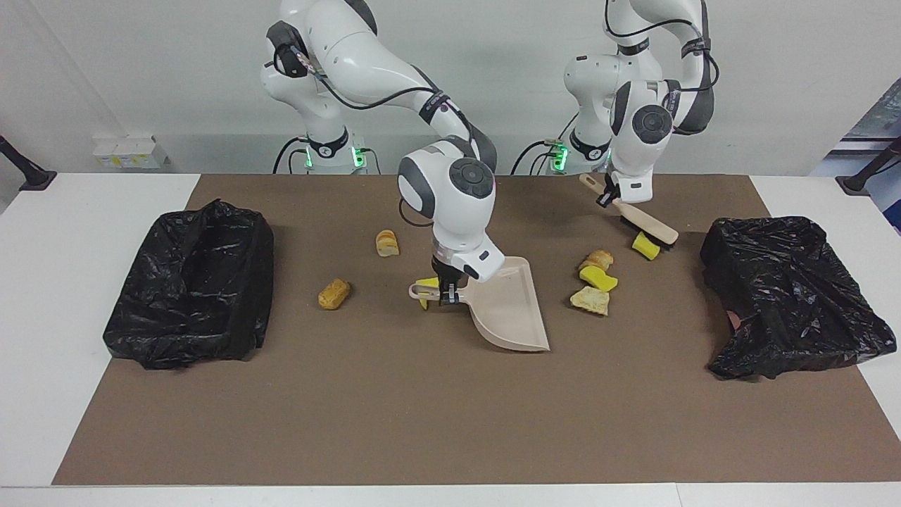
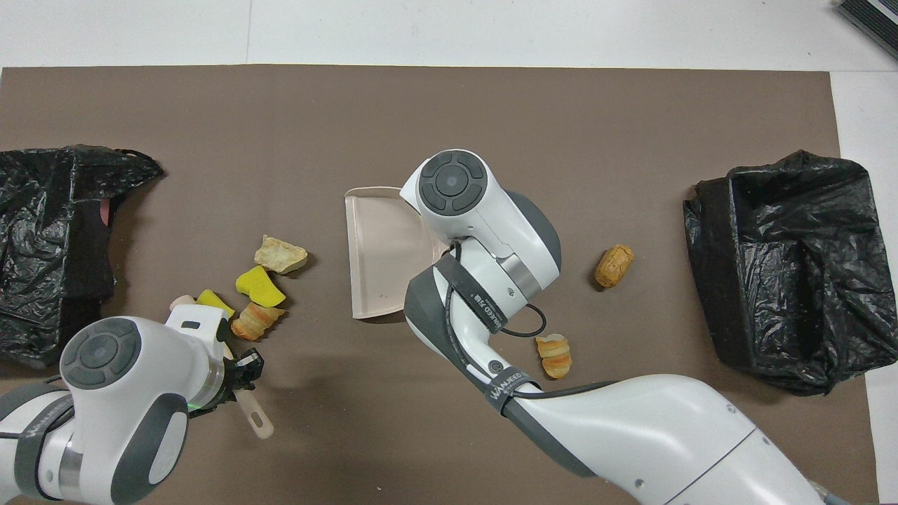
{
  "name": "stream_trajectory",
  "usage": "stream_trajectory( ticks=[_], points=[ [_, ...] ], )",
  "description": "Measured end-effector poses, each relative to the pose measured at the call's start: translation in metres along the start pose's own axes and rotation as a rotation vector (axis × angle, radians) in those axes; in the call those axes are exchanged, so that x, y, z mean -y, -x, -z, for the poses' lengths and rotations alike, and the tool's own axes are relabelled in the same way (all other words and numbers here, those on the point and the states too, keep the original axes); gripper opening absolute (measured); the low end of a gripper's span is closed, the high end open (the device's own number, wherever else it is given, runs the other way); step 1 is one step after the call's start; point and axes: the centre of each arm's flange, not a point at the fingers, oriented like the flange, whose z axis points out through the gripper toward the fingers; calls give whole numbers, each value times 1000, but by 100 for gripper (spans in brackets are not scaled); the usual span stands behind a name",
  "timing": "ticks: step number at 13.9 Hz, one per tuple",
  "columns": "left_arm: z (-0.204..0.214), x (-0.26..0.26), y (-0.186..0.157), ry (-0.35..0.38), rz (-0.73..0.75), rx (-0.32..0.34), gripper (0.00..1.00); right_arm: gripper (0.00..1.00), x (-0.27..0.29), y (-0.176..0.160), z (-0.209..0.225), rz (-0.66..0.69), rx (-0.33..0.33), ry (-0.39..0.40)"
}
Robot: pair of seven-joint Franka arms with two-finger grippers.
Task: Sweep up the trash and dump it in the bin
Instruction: 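Sweep bread and sponge pieces toward the dustpan with the left gripper's brush, then sweep the remaining pieces into the dustpan with the left gripper's brush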
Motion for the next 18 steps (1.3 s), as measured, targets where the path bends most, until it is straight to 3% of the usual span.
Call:
stream_trajectory(
  ticks=[8, 18],
  points=[
    [5, -68, -18, 125, -215, 28, 25, 31, 2, -1, 0, -9, 1, 0],
    [24, -172, 40, 273, -501, 60, 25, 31, 2, -1, 1, -9, 1, 0]
  ],
)
